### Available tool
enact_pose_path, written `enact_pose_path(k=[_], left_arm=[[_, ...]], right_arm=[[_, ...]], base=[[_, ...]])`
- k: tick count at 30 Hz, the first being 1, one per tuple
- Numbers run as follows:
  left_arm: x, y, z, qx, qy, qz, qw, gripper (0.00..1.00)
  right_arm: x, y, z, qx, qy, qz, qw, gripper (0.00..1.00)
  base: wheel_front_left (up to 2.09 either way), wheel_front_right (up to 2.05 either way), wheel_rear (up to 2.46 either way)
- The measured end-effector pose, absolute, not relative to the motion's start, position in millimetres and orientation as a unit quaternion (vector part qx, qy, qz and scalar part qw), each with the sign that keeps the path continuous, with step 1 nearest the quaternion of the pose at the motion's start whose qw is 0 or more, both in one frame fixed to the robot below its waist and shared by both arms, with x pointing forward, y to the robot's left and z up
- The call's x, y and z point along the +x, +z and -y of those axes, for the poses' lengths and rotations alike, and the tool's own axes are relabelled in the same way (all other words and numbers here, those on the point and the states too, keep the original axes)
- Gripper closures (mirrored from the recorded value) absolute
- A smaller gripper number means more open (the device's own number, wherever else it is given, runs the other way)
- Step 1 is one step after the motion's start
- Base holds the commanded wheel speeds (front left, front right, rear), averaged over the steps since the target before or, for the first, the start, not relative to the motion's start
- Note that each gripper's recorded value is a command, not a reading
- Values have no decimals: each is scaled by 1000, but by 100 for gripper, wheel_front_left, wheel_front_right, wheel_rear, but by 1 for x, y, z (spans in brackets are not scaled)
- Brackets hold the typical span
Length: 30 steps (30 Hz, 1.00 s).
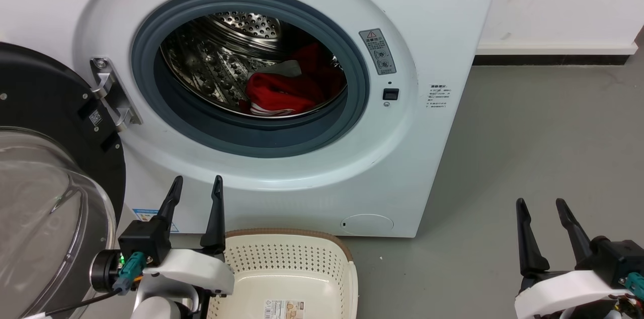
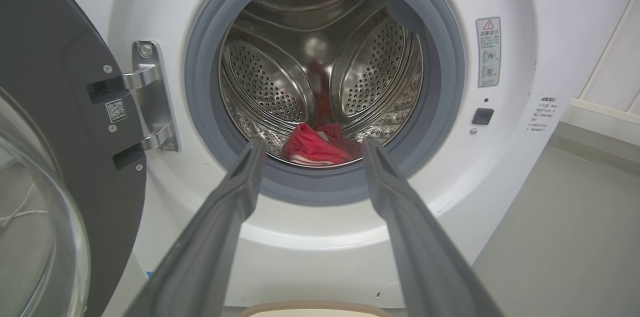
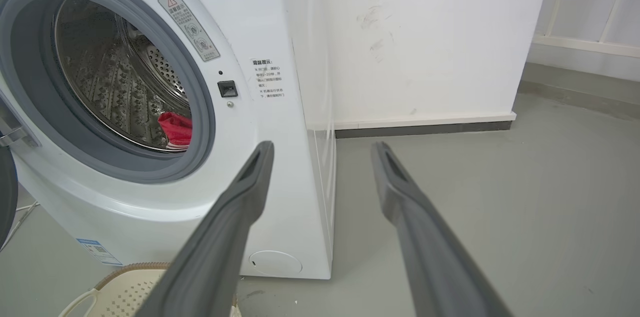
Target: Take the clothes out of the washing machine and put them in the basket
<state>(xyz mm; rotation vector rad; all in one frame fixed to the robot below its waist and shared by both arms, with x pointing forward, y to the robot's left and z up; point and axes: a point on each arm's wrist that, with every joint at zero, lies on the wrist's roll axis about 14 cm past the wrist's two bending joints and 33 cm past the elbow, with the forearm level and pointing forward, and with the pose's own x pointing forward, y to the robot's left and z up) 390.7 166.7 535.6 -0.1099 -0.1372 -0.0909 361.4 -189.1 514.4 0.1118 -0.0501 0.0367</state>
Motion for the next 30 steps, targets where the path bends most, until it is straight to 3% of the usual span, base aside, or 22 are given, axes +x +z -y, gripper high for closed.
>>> enact_pose_path(k=[30], left_arm=[[391, 521, -169, -9, -42, 58, 997, 0]], right_arm=[[356, 520, 190, -11, 21, 31, 999, 0]], base=[[0, 0, 0]])
